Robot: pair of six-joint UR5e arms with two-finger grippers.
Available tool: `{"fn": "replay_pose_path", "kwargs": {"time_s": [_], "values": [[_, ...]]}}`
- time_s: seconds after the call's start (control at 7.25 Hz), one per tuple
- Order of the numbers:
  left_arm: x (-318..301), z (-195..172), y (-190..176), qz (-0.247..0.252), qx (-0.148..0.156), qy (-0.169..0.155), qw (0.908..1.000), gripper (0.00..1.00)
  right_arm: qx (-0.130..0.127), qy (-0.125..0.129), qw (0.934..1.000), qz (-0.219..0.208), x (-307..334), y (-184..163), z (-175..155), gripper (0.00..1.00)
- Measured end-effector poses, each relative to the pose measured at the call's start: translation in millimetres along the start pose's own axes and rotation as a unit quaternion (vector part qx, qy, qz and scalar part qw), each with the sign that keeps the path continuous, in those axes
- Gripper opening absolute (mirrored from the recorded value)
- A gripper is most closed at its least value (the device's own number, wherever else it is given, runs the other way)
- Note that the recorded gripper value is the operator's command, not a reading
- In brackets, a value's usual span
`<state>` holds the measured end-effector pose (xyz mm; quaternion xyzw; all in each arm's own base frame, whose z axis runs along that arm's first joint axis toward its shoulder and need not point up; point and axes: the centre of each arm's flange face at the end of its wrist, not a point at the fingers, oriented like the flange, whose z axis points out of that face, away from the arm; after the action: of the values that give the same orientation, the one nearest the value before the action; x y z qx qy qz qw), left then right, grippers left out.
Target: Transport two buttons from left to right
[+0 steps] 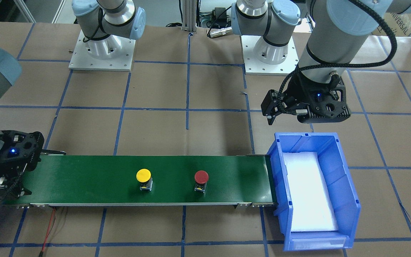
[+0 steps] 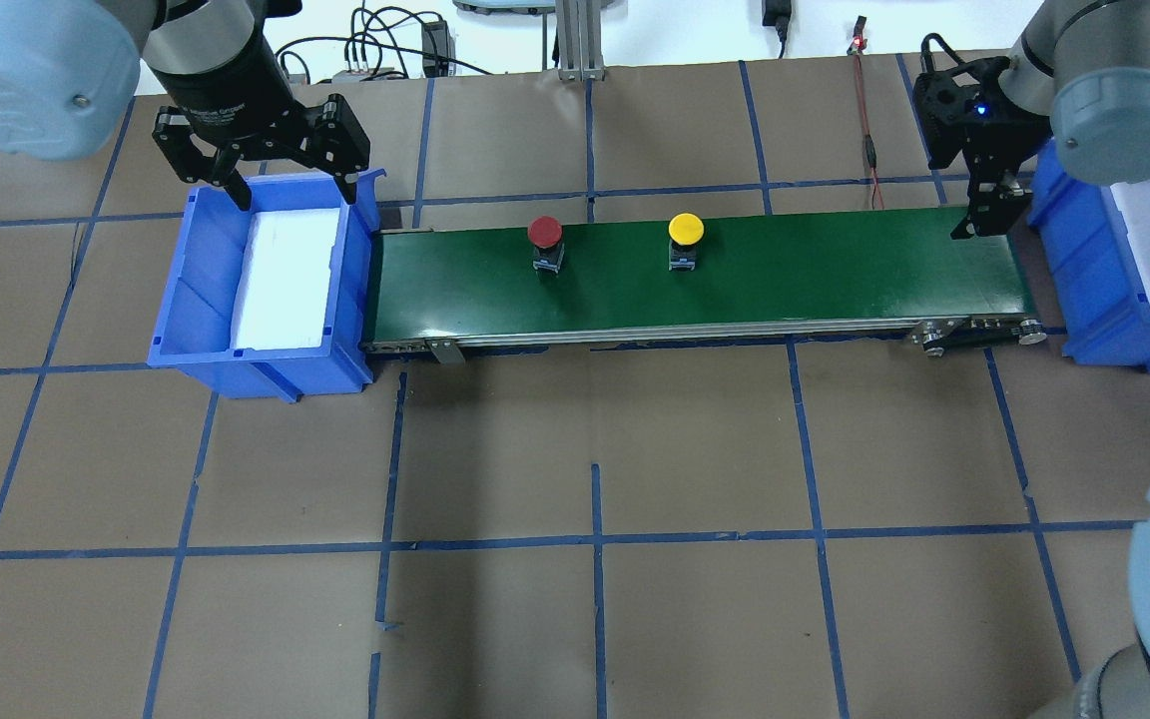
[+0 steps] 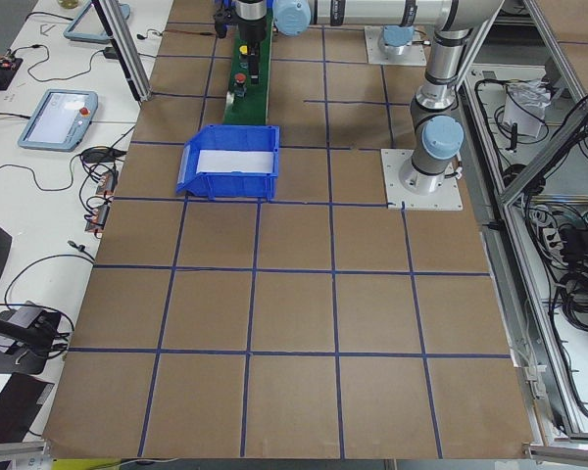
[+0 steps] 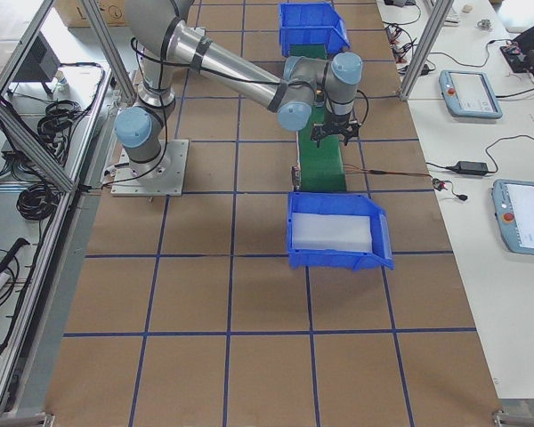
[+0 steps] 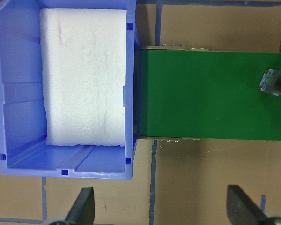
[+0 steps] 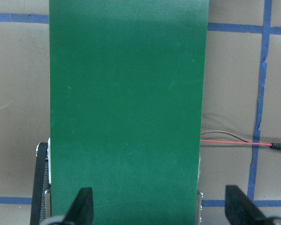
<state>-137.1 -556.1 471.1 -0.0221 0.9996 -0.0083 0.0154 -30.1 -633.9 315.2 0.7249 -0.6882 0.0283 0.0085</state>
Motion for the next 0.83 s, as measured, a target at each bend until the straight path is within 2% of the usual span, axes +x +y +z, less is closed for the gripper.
{"fn": "replay_pose_path", "kwargs": {"time_s": [0.83], "values": [[0.1, 0.9, 0.4, 0.000, -0.002, -0.001, 1.0000, 1.00, 0.000, -0.004, 1.0000, 0.000, -2.1, -0.2, 0.6, 0.97]]}}
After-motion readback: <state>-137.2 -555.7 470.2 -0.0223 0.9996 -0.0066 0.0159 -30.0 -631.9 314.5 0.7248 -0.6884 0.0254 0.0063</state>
